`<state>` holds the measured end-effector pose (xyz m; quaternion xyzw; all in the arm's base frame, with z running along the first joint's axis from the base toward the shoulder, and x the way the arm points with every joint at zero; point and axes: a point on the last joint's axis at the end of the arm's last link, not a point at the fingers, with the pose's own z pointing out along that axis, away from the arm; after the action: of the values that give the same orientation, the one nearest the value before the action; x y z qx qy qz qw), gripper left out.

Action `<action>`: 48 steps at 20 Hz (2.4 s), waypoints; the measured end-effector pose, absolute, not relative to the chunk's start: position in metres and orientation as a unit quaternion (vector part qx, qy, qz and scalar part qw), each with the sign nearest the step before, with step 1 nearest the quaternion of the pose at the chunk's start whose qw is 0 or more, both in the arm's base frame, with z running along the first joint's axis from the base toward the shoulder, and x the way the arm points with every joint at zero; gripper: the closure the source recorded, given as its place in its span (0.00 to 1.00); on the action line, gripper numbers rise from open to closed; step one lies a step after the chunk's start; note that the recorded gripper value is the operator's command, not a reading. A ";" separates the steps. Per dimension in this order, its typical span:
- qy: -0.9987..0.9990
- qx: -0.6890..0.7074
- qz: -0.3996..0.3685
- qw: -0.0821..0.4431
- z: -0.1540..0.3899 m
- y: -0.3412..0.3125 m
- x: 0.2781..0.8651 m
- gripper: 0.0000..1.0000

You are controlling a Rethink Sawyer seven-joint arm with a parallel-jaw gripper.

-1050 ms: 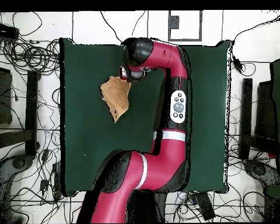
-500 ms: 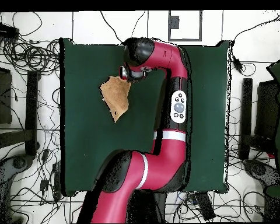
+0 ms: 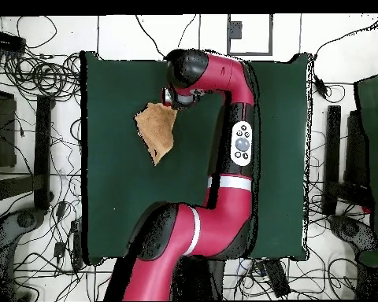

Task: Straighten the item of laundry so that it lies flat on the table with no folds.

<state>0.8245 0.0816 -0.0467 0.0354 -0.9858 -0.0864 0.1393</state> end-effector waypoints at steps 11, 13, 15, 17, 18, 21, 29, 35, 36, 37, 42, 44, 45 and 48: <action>-0.991 0.075 -0.076 0.078 0.033 -0.010 0.862 1.00; -0.992 0.083 -0.068 0.064 0.054 -0.038 0.868 1.00; -0.993 0.088 -0.062 0.054 0.070 -0.057 0.872 1.00; -0.993 0.092 -0.055 0.043 0.087 -0.078 0.875 1.00; -0.993 0.092 -0.054 0.041 0.091 -0.082 0.876 1.00; -0.994 0.092 -0.051 0.035 0.100 -0.091 0.877 1.00; -0.993 0.102 -0.040 0.036 0.080 -0.076 0.877 1.00; -0.992 0.111 -0.040 0.032 0.047 -0.056 0.875 1.00; -0.992 0.111 -0.041 0.031 0.043 -0.055 0.875 1.00; -0.992 0.111 -0.042 0.030 0.040 -0.054 0.874 1.00; -0.992 0.110 -0.056 0.011 0.022 -0.045 0.875 1.00; -0.992 0.109 -0.062 0.003 0.018 -0.041 0.876 1.00; -0.992 0.109 -0.065 -0.001 0.016 -0.040 0.877 1.00; -0.991 0.109 -0.071 -0.009 0.011 -0.034 0.878 1.00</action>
<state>0.8778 -0.0338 0.0107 0.1090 -0.9915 -0.0709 -0.0093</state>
